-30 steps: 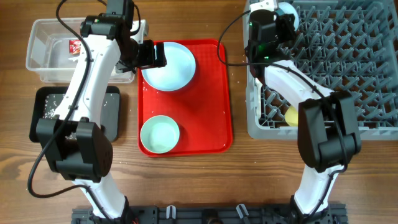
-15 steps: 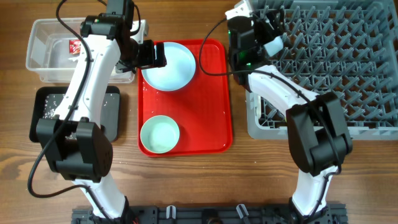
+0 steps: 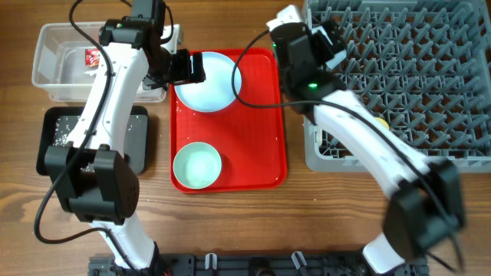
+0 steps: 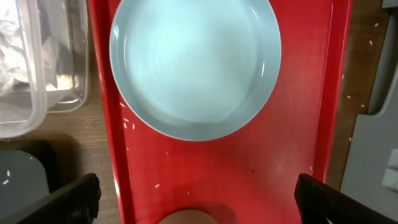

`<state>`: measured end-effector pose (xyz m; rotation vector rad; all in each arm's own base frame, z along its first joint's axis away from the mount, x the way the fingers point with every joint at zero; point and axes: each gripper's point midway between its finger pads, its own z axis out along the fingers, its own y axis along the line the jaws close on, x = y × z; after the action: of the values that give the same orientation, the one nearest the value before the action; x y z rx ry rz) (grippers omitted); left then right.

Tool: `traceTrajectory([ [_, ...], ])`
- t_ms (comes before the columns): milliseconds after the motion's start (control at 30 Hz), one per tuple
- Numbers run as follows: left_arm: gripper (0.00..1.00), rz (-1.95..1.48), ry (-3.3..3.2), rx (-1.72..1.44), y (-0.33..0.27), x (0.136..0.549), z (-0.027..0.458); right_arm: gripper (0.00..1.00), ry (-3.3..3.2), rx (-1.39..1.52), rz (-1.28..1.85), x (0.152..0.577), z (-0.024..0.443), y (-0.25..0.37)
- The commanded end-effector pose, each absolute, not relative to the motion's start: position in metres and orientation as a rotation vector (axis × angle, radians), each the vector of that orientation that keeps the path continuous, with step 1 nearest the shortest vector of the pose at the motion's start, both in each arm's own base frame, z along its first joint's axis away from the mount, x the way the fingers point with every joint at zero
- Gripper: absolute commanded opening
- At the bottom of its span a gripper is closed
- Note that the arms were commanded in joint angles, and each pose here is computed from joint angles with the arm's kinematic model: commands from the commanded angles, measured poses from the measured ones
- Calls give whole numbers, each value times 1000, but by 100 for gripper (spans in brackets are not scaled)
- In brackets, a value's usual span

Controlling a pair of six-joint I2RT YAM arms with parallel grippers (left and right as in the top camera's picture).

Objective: Sort waste into correct bins and load items into the dishwasher rack
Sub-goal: 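Move the right gripper back toward the red tray, then grasp the rim of the pale green bowl with the right gripper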

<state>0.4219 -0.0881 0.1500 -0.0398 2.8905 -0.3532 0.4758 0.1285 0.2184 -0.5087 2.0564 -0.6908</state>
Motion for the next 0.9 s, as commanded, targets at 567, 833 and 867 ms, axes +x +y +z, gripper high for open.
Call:
traceTrajectory([
  [567, 100, -353, 2693, -557, 2, 437, 205, 84, 2638, 1, 878, 375, 138, 274],
  [833, 100, -316, 2577, -958, 95, 421, 207, 84, 2722, -624, 651, 285, 104, 328],
  [867, 100, -314, 2573, -968, 98, 420, 207, 84, 2695, -736, 599, 277, 100, 332],
])
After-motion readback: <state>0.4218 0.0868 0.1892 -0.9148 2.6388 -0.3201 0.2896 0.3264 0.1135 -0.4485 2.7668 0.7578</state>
